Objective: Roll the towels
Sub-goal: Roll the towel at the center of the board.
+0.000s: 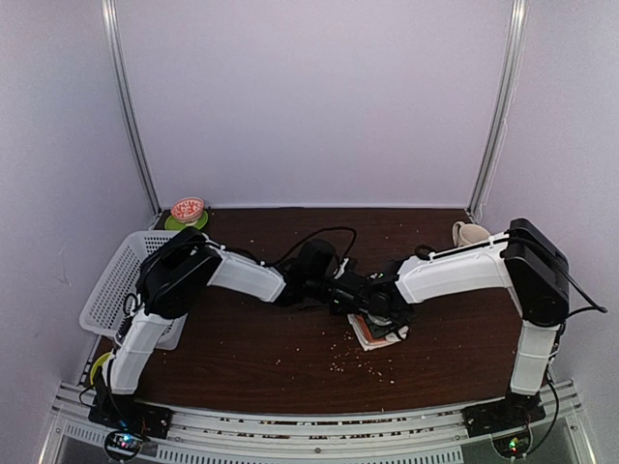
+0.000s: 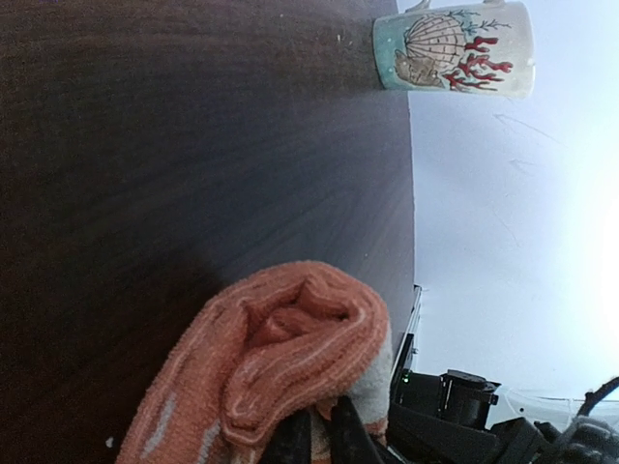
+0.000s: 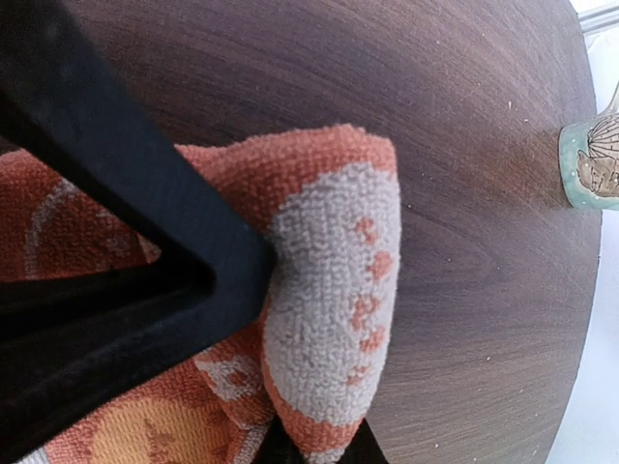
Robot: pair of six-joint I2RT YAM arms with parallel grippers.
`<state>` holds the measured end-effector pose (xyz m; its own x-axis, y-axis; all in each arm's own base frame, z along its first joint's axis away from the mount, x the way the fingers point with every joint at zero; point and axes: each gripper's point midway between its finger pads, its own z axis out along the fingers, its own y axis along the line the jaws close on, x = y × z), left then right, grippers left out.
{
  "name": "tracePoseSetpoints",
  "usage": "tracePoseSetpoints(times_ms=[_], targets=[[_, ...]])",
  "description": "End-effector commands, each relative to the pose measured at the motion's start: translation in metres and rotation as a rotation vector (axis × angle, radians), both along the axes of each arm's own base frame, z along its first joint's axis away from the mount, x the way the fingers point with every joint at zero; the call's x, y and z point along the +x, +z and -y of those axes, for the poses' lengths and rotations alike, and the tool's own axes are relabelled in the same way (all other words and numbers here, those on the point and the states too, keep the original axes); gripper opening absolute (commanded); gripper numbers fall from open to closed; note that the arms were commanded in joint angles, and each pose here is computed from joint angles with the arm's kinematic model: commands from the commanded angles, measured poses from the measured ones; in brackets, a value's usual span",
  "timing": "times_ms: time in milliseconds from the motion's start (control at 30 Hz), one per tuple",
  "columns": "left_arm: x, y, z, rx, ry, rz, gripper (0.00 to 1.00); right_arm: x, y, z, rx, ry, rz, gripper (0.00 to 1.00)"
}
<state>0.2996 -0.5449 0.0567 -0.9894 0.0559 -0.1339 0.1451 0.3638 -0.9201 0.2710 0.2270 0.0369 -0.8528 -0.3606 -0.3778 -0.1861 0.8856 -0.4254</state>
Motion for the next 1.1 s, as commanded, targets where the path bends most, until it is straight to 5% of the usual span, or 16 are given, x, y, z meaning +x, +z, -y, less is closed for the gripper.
tracePoseSetpoints(times_ms=[0, 100, 333, 500, 1067], targets=[[0.002, 0.003, 0.009, -0.049, -0.026, -0.021, 0.09, -0.004, -0.004, -0.006, 0.047, 0.024, -0.028, 0.00], [0.002, -0.006, 0.009, -0.050, -0.024, -0.040, 0.09, -0.005, -0.003, -0.010, 0.063, 0.050, -0.040, 0.03], [0.008, -0.016, 0.006, -0.041, -0.002, -0.061, 0.08, -0.012, 0.012, -0.026, 0.154, 0.144, -0.079, 0.38], [0.010, -0.019, 0.004, -0.032, 0.015, -0.065, 0.08, -0.016, 0.028, -0.034, 0.224, 0.182, -0.083, 0.53], [0.014, -0.024, -0.001, -0.015, 0.033, -0.072, 0.08, -0.004, 0.053, 0.018, 0.822, -0.086, -0.012, 0.56]])
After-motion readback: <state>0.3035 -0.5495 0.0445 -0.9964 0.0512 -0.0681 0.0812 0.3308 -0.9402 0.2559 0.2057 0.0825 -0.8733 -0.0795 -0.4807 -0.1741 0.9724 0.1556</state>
